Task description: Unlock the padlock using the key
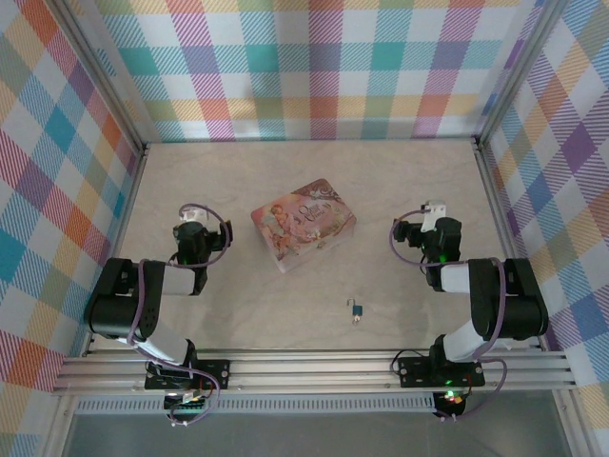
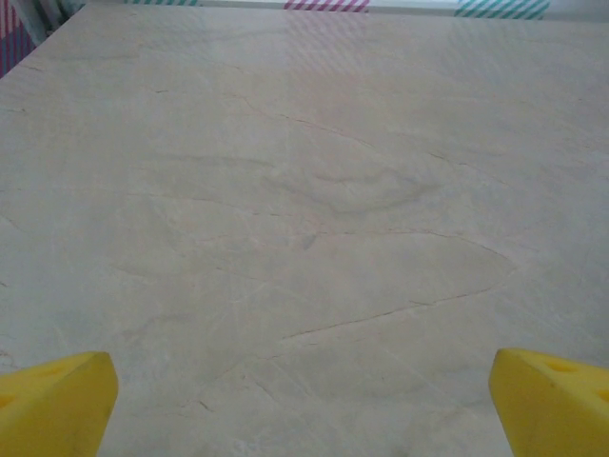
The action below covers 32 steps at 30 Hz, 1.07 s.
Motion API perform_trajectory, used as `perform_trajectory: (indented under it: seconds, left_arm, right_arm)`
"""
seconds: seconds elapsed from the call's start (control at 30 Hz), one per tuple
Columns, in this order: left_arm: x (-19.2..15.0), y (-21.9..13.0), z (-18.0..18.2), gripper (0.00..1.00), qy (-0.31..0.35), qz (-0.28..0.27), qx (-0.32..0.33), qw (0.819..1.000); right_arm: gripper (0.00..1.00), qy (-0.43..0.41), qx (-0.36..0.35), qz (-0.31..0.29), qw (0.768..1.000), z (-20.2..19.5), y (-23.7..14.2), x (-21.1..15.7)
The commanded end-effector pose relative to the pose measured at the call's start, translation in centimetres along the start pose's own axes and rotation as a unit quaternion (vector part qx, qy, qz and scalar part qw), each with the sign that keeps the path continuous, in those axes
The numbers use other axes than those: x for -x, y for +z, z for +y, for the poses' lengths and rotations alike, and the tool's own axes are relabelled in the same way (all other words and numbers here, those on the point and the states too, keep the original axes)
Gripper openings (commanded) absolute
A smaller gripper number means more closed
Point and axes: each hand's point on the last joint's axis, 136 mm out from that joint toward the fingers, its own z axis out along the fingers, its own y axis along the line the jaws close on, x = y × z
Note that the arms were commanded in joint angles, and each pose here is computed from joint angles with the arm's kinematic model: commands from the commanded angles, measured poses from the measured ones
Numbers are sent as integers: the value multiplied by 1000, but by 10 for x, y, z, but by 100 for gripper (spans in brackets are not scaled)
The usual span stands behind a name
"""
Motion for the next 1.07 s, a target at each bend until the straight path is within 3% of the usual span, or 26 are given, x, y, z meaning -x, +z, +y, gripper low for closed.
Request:
perform_trajectory:
  seconds: [0.0, 0.17, 0.23, 0.3, 1.03]
  left_arm:
    - [1, 2, -5, 100, -9, 4, -17, 1000]
    - [1, 2, -5, 100, -9, 3, -16, 1000]
    - [2, 2, -5, 100, -9, 3, -17, 1000]
    - [2, 2, -5, 100, -9, 3, -16, 1000]
    - [2, 2, -5, 100, -9, 3, -16, 1000]
  right_arm:
    - [100, -15, 36, -29, 999, 12, -7, 6]
    - [100, -23, 41, -62, 997, 15, -20, 7]
    - [100, -16, 28, -50, 998, 9, -12, 10]
    - [100, -1, 15, -1, 1000, 3, 4, 7]
    - [100, 3, 11, -5, 1000, 0, 2, 8]
